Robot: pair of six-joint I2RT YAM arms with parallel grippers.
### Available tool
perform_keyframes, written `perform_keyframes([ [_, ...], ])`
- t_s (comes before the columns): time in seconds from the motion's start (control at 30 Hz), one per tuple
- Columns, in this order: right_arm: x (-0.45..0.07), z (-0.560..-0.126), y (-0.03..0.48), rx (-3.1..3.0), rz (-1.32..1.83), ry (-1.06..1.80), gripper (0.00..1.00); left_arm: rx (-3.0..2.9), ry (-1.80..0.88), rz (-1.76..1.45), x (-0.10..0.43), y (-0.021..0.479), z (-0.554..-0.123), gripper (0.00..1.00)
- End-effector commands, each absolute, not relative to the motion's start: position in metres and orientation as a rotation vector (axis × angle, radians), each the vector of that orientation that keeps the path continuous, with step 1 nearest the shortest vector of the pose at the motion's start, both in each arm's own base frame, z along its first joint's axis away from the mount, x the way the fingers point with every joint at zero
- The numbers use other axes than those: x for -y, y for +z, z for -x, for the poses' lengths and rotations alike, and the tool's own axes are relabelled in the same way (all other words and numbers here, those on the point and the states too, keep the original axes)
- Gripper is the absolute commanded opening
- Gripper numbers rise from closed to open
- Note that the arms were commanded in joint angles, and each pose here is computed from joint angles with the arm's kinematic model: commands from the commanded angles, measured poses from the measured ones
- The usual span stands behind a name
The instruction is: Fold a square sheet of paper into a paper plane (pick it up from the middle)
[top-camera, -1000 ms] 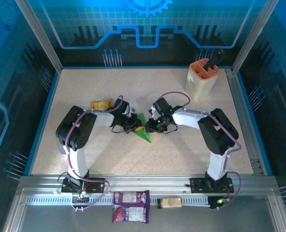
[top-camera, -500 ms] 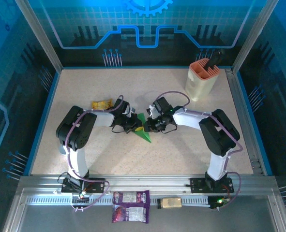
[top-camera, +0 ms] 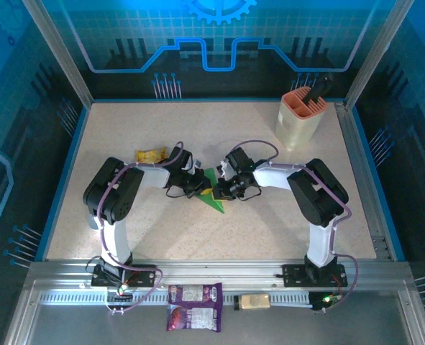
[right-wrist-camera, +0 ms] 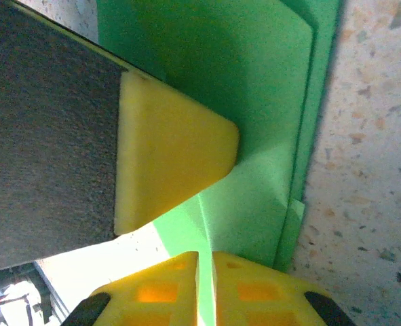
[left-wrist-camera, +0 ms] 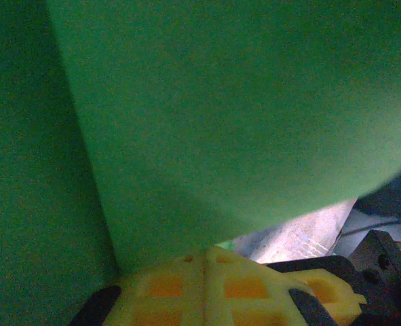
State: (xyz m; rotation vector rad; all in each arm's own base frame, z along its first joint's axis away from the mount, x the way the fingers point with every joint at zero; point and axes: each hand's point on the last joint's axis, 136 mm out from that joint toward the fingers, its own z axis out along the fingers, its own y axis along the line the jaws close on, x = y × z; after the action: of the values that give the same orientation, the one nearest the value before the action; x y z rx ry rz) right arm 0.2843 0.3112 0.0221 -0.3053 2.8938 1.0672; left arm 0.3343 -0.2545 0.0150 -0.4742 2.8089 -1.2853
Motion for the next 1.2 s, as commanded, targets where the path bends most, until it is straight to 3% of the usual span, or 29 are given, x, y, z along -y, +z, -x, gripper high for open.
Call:
perform_keyframes([
  [0.0, -0.318, -0.273, 0.014, -2.931, 0.329, 1.095, 0.15, -2.931, -1.167, 0.577, 0.243, -0.015, -0.316, 0.06],
  [0.37, -0.301, -0.262, 0.004, -2.992, 0.344, 0.957, 0.14, -3.000, -1.029, 0.688, 0.230, -0.032, -0.308, 0.05],
  [0.67, -0.315, -0.274, 0.048, -2.842, 0.414, 1.004, 0.15, -3.032, -0.962, 0.722, 0.225, -0.038, -0.305, 0.05],
  [1.17, -0.308, -0.263, 0.017, -2.949, 0.422, 0.829, 0.14, -3.083, -0.846, 0.784, 0.215, -0.047, -0.299, 0.05],
])
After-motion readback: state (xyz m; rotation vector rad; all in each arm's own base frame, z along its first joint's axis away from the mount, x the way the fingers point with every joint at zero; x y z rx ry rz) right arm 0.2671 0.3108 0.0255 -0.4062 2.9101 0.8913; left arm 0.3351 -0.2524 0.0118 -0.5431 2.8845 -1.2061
